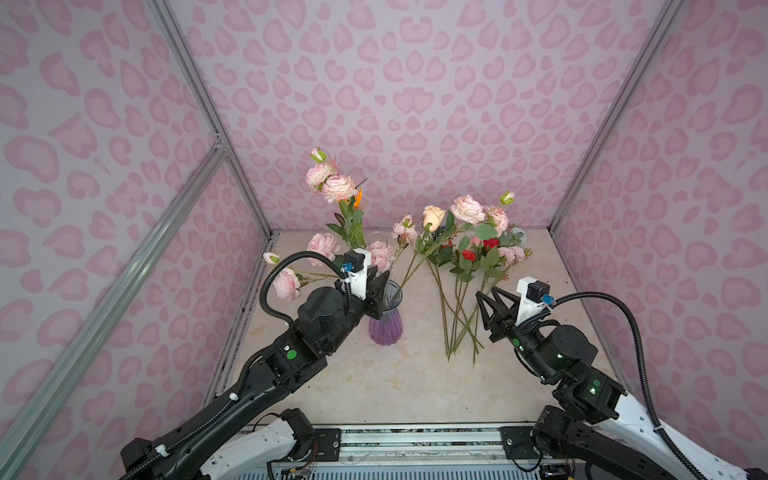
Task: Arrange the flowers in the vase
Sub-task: 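Open left gripper and withdraw from the vase while right gripper moves to the pile, then lower right gripper onto a red rose stem in the pile and close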
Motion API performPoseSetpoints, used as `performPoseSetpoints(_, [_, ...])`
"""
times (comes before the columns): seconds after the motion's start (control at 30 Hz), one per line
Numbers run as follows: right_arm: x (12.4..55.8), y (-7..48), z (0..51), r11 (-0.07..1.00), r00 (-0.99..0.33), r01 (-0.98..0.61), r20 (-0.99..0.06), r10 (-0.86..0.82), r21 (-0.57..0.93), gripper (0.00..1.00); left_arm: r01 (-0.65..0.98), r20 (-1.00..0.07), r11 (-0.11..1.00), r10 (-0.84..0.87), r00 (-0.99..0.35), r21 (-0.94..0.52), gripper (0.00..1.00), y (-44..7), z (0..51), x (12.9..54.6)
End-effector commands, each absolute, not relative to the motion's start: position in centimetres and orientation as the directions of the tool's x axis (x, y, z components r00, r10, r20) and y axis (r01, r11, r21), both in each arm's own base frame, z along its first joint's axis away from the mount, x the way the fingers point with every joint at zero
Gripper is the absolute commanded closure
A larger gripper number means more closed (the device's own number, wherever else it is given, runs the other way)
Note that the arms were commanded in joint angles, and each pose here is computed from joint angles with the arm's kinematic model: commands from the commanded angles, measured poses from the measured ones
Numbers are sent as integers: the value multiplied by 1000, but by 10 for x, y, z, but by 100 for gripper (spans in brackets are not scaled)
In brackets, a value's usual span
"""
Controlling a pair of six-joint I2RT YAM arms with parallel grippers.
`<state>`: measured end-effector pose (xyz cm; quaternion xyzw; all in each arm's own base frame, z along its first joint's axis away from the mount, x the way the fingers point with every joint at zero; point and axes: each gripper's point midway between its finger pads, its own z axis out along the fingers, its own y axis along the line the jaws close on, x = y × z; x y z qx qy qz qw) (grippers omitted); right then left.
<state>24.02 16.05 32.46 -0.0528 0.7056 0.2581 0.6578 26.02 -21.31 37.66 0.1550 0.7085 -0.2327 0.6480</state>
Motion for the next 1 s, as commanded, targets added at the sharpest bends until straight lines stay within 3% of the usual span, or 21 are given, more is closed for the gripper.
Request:
performPoseSetpoints(0.0, [261, 134, 289, 889, -223, -258, -919, 326, 378, 53, 604, -982, 775, -131, -136, -187, 66, -212, 387, 235])
performPoseSetpoints(0.13, [289, 106, 253, 857, -318, -124, -838, 444, 501, 54, 649, -970, 721, -173, -170, -242, 65, -205, 386, 211])
performPoseSetpoints(0.37, [338, 76, 159, 854, -565, 168, -662, 493, 493, 65, 684, -921, 617, -257, -291, -388, 42, -196, 367, 179])
performPoseSetpoints(0.7, [379, 78, 86, 884, -735, 237, -520, 434, 404, 69, 626, -879, 623, -260, -400, -469, 29, -185, 317, 170])
performPoseSetpoints(0.97, [390, 81, 50, 895, -794, 261, -447, 412, 363, 70, 590, -862, 639, -272, -428, -495, 27, -182, 297, 172])
